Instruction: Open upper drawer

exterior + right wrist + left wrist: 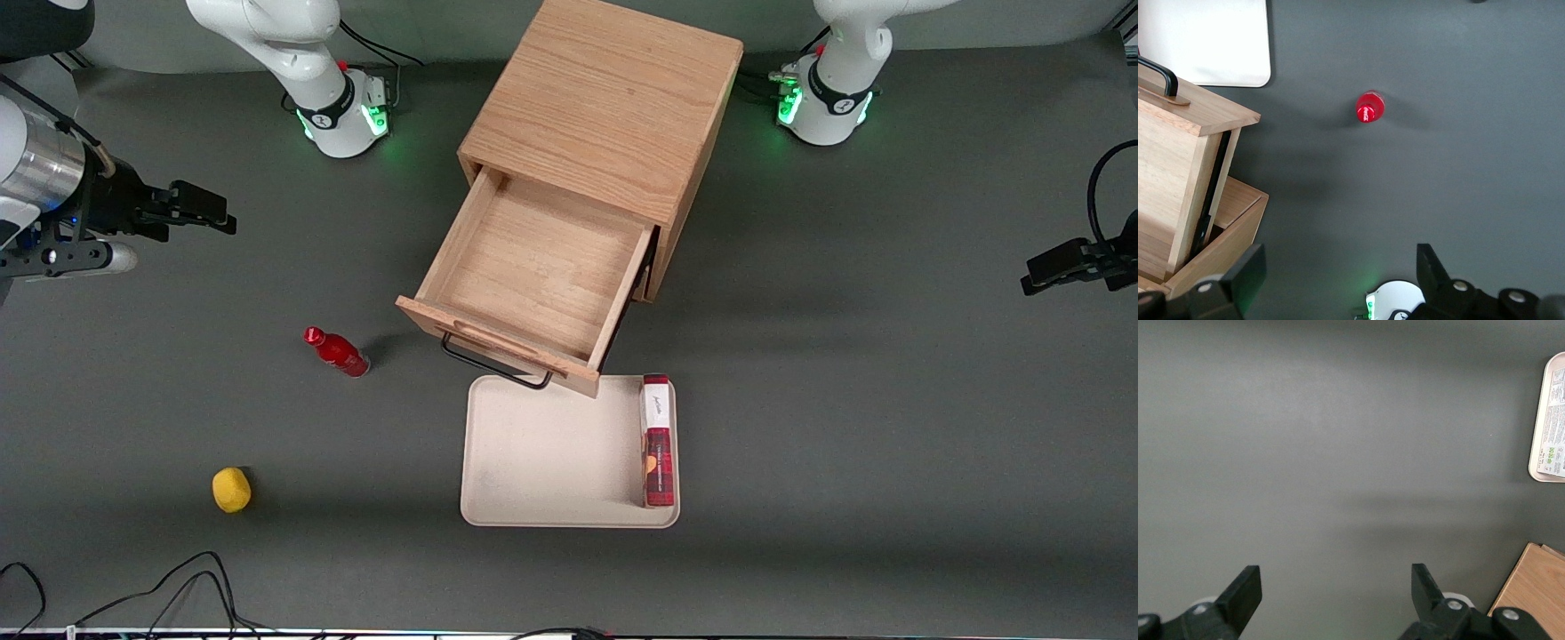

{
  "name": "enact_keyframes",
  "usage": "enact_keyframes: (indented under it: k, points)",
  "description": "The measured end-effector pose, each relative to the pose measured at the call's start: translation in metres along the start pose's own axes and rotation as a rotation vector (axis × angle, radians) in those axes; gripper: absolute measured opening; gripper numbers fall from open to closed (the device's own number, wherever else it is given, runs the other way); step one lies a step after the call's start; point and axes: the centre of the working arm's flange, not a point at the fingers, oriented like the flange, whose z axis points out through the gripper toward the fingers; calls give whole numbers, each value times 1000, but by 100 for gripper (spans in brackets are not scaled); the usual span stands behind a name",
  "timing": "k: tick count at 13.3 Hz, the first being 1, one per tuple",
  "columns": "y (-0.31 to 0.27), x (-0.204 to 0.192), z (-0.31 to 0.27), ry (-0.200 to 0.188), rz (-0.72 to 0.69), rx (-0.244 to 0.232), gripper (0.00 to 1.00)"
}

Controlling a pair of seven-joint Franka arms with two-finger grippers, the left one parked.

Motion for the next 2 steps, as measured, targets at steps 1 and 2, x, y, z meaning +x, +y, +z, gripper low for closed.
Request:
enact_keyframes:
  k: [1, 2]
  points:
    - [2, -1, -2, 4, 8, 1, 100]
    - [9, -1, -5, 10, 21, 3, 100]
